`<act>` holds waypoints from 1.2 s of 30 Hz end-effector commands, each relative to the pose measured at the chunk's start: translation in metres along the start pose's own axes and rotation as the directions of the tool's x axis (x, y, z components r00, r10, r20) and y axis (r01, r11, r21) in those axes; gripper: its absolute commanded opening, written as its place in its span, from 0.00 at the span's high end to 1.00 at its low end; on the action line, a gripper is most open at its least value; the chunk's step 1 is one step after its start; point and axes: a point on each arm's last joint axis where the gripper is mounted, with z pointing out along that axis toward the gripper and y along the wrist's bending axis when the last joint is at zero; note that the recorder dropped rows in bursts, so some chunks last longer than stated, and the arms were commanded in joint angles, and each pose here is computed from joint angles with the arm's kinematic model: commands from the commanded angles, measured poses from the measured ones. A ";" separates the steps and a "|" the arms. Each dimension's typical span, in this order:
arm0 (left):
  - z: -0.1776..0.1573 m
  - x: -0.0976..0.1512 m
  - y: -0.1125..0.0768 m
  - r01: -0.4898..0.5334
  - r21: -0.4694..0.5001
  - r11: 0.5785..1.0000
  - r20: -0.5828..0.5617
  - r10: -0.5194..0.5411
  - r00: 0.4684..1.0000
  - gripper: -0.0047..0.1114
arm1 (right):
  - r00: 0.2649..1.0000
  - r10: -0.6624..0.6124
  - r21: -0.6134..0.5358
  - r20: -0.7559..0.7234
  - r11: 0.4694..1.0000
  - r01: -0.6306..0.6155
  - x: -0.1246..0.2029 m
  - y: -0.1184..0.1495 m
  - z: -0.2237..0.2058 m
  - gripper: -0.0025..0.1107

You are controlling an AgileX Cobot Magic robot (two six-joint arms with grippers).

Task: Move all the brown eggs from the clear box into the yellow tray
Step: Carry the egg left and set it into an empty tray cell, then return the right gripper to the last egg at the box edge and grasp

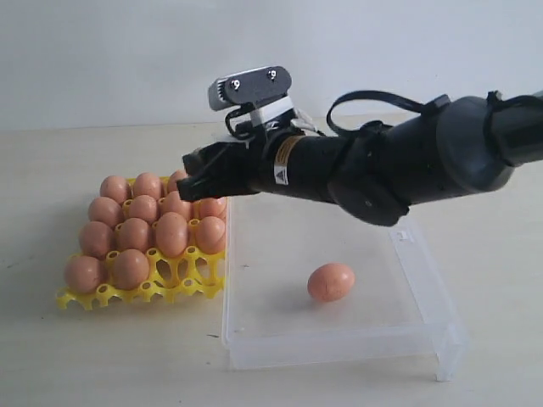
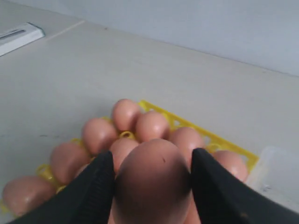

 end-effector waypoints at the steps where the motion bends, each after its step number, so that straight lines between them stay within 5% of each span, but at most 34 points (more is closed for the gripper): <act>1: -0.001 -0.002 0.000 0.002 0.006 1.000 0.015 -0.002 1.000 0.96 | 0.992 -0.116 -0.135 0.055 0.983 0.122 0.007 0.020 -0.006 0.98; 23: -0.001 -0.002 0.000 0.002 0.006 1.000 0.015 -0.002 1.000 0.96 | 0.996 -0.086 -0.280 -0.004 0.957 0.081 0.057 0.032 0.019 0.98; 36: -0.001 -0.002 0.000 0.002 0.006 1.000 0.015 -0.002 1.000 0.96 | 0.999 -0.035 -0.244 -0.004 0.969 0.033 0.059 0.028 0.024 0.59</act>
